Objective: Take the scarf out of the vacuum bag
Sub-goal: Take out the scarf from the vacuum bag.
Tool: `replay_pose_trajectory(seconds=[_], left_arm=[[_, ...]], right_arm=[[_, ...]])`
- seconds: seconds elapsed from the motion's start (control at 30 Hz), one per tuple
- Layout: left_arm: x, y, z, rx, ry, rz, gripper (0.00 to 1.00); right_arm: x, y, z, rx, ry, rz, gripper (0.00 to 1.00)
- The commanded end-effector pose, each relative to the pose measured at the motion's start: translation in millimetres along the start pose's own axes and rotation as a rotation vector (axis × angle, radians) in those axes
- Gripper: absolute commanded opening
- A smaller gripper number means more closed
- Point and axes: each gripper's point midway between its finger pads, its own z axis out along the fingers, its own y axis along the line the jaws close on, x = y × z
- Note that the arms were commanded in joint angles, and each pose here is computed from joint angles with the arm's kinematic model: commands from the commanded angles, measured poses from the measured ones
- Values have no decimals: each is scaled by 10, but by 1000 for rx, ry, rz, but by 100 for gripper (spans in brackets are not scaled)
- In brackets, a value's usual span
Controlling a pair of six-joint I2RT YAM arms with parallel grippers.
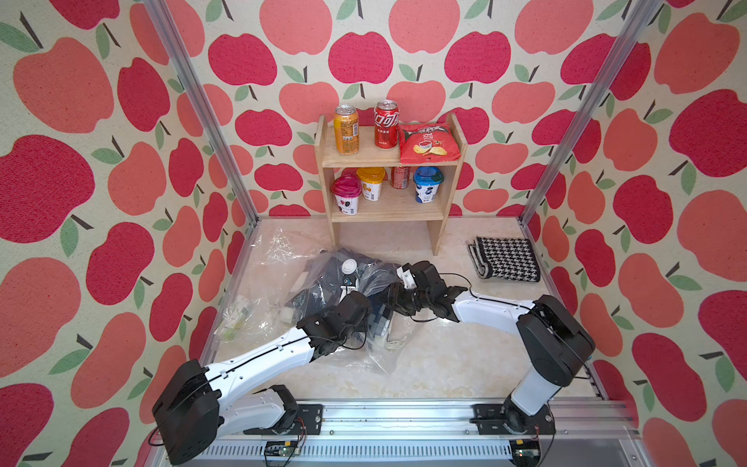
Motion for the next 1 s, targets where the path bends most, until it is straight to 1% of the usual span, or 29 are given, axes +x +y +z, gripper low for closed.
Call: replay_pose_trajectory(seconds=[0.0,0.13,0.23,0.3,0.37,0.57,0.7,0.73,0.77,0.97], left_arm=[[42,14,-1,-19,30,29,0],[40,4,4,-16,32,30,0],[21,-4,-7,-13,28,34,0],[5,1,-17,-16,24,36,0],[-3,-3,-27,-14,22,41,0],[-33,-6,-41,-14,18,42,0],[-59,-14,-45,-13,17,39,0],[-61,-17,-39,-15,19,42,0],[-65,-19,-32,-16,21,44,0],[-73,-56,30,-30,43,60,0]], right_arm=[[0,124,58,-47,-2,-15,55],[-26,180,90,-40,-5,-38,53],[-37,225,121,-68,-5,-35,46],[-49,258,127,-80,-9,-38,46],[-70,298,124,-92,-16,-46,41],[-101,383,115,-118,-23,-61,22],[-114,437,79,-131,-31,-74,7],[-116,449,68,-133,-33,-78,1],[-114,459,58,-133,-34,-79,0],[-117,477,8,-121,-41,-96,0]])
